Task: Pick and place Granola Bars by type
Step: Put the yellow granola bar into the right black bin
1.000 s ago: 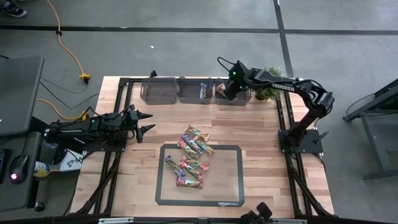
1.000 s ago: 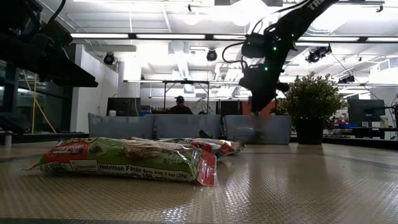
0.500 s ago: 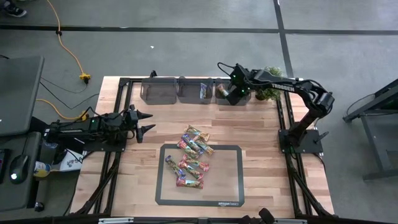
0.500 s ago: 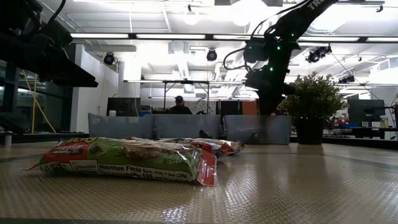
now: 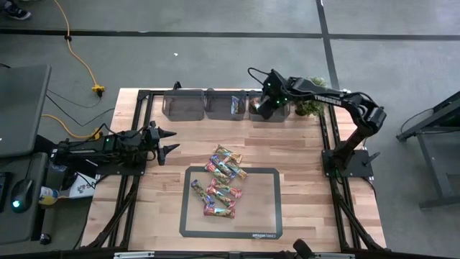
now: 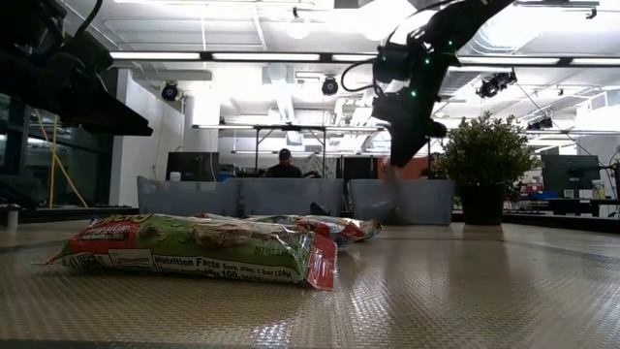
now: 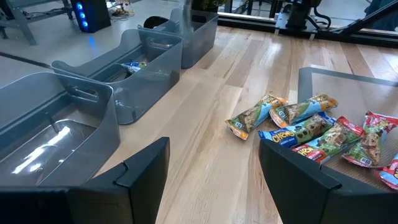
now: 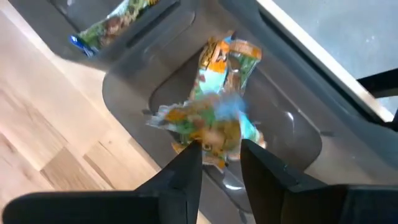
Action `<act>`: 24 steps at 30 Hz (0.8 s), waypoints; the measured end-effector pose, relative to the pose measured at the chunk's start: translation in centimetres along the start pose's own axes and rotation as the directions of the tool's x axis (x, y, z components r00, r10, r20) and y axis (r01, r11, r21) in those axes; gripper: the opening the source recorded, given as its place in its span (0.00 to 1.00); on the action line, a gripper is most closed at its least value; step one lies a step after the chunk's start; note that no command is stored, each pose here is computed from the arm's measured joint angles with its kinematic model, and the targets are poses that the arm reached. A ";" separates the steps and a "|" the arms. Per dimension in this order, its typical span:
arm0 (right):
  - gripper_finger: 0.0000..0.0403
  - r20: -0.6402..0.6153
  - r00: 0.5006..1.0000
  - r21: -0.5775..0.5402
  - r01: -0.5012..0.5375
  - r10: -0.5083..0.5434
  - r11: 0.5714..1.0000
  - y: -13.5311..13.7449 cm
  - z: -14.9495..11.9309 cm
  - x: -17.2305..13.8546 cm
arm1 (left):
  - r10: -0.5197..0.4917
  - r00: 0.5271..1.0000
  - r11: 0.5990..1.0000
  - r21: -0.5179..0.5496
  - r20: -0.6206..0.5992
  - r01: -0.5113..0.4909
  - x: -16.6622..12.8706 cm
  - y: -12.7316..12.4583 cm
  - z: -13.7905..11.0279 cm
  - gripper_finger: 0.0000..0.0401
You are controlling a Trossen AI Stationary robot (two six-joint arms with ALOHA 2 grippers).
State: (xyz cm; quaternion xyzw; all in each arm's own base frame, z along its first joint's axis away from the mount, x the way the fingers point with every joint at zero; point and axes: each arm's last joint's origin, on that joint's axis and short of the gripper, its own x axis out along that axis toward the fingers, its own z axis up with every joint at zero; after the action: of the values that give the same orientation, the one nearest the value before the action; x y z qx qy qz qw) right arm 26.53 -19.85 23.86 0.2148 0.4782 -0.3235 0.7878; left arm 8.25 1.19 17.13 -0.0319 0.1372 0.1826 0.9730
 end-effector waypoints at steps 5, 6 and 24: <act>0.33 0.004 1.000 -0.025 -0.001 0.001 1.000 0.0 0.1 -0.1 | 0.000 1.000 1.000 0.000 0.000 0.000 0.0 0.0 0.0 0.61; 0.35 0.004 1.000 -0.025 -0.001 0.001 1.000 0.0 0.1 -0.1 | 0.000 1.000 1.000 0.000 0.000 0.000 0.0 0.0 0.0 0.61; 0.51 0.285 0.898 -0.179 -0.294 0.336 0.939 4.5 2.7 -1.1 | 0.000 1.000 1.000 0.000 0.000 0.000 0.0 0.0 0.0 0.61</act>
State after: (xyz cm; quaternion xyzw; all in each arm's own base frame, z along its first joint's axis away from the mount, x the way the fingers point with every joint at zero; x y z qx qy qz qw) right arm 31.00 -18.11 26.19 0.1836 0.3271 -0.1892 0.9074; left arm 8.26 1.19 17.13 -0.0318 0.1373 0.1825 0.9731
